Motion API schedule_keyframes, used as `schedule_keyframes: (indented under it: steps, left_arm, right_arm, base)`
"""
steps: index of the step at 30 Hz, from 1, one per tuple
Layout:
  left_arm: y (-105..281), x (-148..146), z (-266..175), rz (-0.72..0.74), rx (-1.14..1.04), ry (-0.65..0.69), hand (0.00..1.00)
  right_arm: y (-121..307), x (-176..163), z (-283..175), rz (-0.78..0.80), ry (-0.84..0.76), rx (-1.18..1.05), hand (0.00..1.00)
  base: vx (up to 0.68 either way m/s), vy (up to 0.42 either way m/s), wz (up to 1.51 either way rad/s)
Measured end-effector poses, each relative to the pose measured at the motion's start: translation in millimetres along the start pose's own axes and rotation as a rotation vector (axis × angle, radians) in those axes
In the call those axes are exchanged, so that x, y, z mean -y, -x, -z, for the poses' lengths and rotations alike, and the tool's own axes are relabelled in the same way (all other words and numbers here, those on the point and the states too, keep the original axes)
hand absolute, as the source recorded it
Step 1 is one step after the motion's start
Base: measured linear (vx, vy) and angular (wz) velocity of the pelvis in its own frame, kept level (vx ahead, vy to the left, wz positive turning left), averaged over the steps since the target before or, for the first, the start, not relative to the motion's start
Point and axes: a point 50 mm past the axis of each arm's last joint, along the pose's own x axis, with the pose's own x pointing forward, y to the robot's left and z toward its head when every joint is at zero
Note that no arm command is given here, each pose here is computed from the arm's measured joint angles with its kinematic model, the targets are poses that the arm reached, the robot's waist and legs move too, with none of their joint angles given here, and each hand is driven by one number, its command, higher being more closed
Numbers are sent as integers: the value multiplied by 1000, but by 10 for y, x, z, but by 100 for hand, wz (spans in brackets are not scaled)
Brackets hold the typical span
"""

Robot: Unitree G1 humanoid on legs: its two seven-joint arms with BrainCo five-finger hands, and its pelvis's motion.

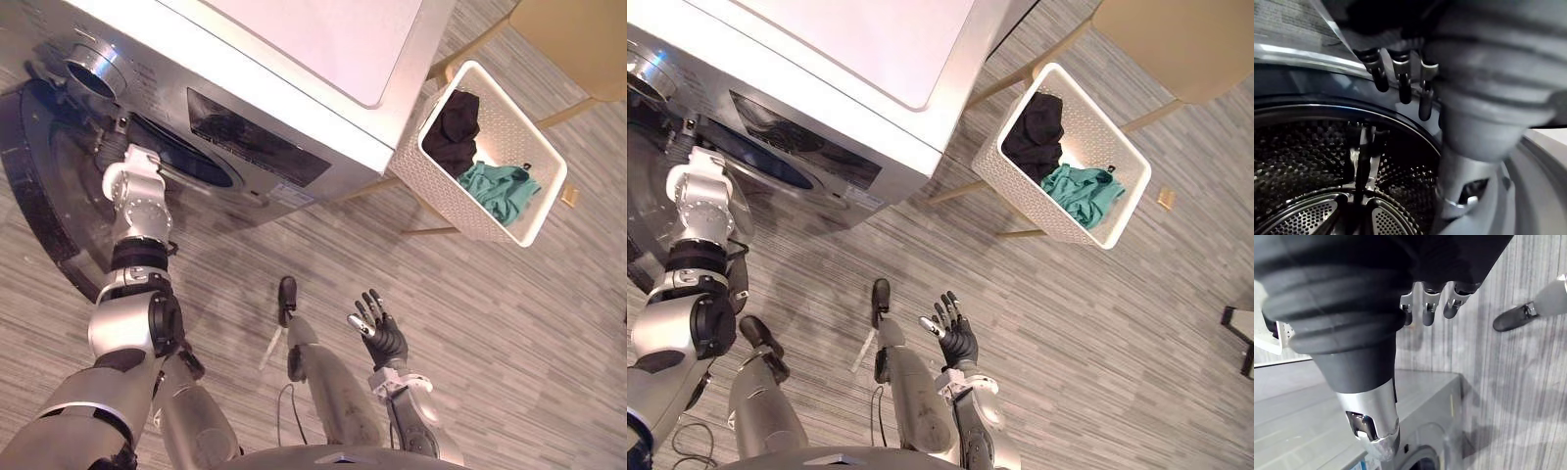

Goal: Pick up the laundry basket with both hands and put the clothes into the washing machine.

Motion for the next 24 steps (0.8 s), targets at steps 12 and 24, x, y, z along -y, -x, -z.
schedule_keyframes:
  steps: [12,24]
  left_arm:
    - [316,-1540,594,-409,-198,-46,0]
    - [944,-2210,1170,-492,-428,-240,0]
  right_arm:
    - [35,32,-38,11,6,15,0]
    - [61,177,94,76,0,-40,0]
  base:
    - [42,49,20]
    - [16,42,15]
